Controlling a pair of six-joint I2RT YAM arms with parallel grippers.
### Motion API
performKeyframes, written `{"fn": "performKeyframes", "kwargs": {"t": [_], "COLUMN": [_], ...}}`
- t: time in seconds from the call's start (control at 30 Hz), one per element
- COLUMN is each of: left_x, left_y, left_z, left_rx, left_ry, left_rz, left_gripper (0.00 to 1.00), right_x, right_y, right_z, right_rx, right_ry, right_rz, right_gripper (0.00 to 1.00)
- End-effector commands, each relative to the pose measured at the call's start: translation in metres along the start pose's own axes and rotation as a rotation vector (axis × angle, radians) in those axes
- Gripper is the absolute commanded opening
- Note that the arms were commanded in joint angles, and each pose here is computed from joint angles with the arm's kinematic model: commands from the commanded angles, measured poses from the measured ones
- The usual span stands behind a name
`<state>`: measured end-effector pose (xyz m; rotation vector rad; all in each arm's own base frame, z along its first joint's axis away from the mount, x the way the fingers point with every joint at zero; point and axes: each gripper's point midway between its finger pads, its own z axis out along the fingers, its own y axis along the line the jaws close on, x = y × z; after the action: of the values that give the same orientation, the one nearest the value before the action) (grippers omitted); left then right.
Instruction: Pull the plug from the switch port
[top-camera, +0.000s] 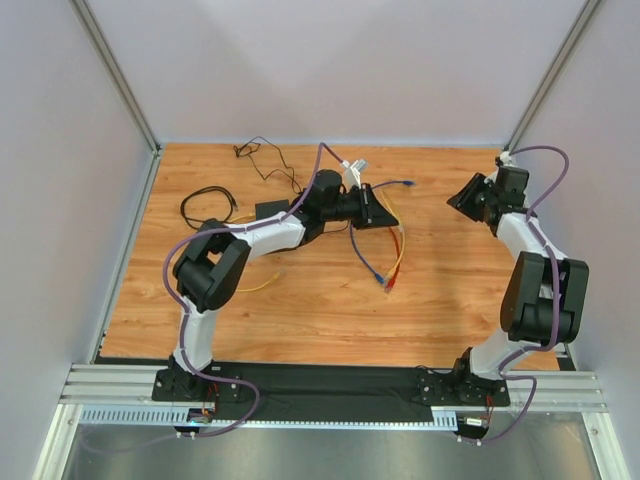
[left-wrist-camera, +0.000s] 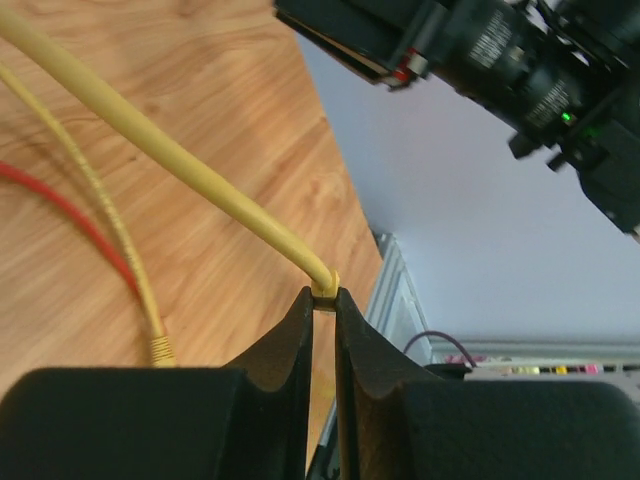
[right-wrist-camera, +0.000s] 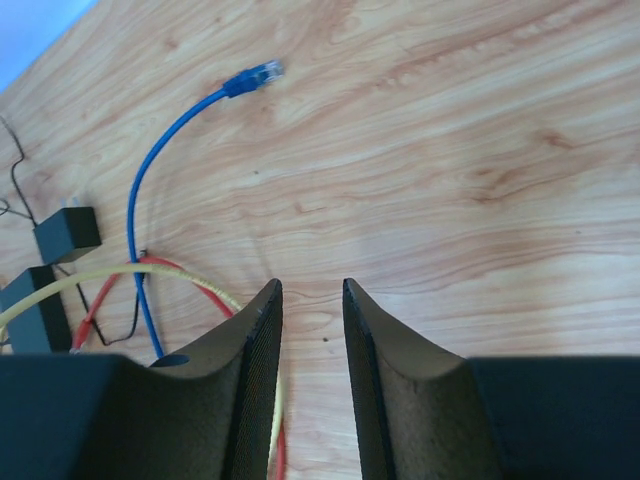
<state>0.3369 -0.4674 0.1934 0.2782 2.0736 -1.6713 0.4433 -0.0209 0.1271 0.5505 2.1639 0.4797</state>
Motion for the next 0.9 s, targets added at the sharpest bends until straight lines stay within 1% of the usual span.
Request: {"fn": "performKeyframes", "kwargs": {"t": [0.0,0.07,0.1,0.13,0.17,0.23,0.3,0.33,0.4,0.43,0.47,0.53,0.57,0.6,0.63,0.67,0.7,0.73,0.77,0.8,0.83,0.87], "left_x": [-0.035,-0.035,-0.037,-0.035,-0.038,-0.04,-0.046,-0.041,-0.048,-0.042,-0.049,-0.041,-0.043,-0.044,-0.045,-0.041,-0.049,-0.04,-0.041,-0.046,-0.041,-0.042], "left_y": [0.002,0.018,0.027,0.035,0.036,0.044,0.042,0.047,0.041,0.047,0.037,0.04,0.036,0.036,0.037,0.037,0.044,0.058,0.051,0.054,0.076,0.074], "left_z": [-0.016,-0.024,-0.026,-0.029,-0.028,-0.033,-0.038,-0.045,-0.061,-0.071,-0.083,-0.102,-0.119,-0.13,-0.142,-0.16,-0.177,-0.188,-0.198,-0.207,-0.225,-0.234], "left_rx": [-0.107,-0.184,-0.216,-0.249,-0.25,-0.276,-0.305,-0.348,-0.401,-0.441,-0.467,-0.537,-0.578,-0.608,-0.635,-0.667,-0.69,-0.709,-0.673,-0.659,-0.689,-0.663], "left_ry": [-0.077,-0.073,-0.082,-0.068,-0.059,-0.043,-0.051,-0.028,-0.066,-0.047,-0.077,-0.057,-0.085,-0.109,-0.133,-0.164,-0.2,-0.201,-0.228,-0.261,-0.277,-0.3], "left_rz": [0.013,0.006,0.021,0.008,0.01,0.009,0.04,0.075,0.128,0.159,0.191,0.21,0.253,0.265,0.272,0.269,0.246,0.211,0.182,0.158,0.098,0.078], "left_gripper": [0.17,0.26,0.36,0.39,0.4,0.46,0.5,0.5,0.5,0.51,0.51,0.5,0.5,0.5,0.5,0.5,0.5,0.5,0.5,0.5,0.5,0.49], "right_x": [-0.013,-0.009,-0.006,-0.006,-0.005,-0.002,0.002,0.002,0.009,0.012,0.012,0.023,0.031,0.038,0.044,0.049,0.061,0.068,0.076,0.09,0.101,0.109], "right_y": [0.024,0.027,0.031,0.033,0.035,0.041,0.046,0.048,0.06,0.064,0.072,0.086,0.097,0.118,0.127,0.138,0.165,0.174,0.186,0.216,0.223,0.234], "right_z": [0.003,0.007,0.008,0.01,0.011,0.014,0.016,0.018,0.021,0.023,0.024,0.029,0.031,0.031,0.034,0.035,0.033,0.037,0.038,0.034,0.04,0.04], "right_rx": [-0.094,-0.095,-0.099,-0.098,-0.097,-0.096,-0.098,-0.095,-0.111,-0.113,-0.117,-0.108,-0.121,-0.155,-0.161,-0.172,-0.212,-0.214,-0.225,-0.273,-0.272,-0.283], "right_ry": [-0.037,-0.018,-0.006,-0.004,-0.003,0.009,0.016,0.016,0.032,0.038,0.036,0.06,0.075,0.084,0.092,0.096,0.109,0.114,0.122,0.129,0.144,0.152], "right_rz": [-0.011,-0.015,-0.023,-0.029,-0.035,-0.052,-0.065,-0.069,-0.088,-0.1,-0.119,-0.165,-0.185,-0.212,-0.228,-0.242,-0.28,-0.304,-0.324,-0.363,-0.382,-0.402], "right_gripper": [0.33,0.33,0.33,0.33,0.33,0.33,0.33,0.33,0.33,0.33,0.33,0.33,0.33,0.33,0.33,0.33,0.33,0.33,0.33,0.33,0.33,0.33]}}
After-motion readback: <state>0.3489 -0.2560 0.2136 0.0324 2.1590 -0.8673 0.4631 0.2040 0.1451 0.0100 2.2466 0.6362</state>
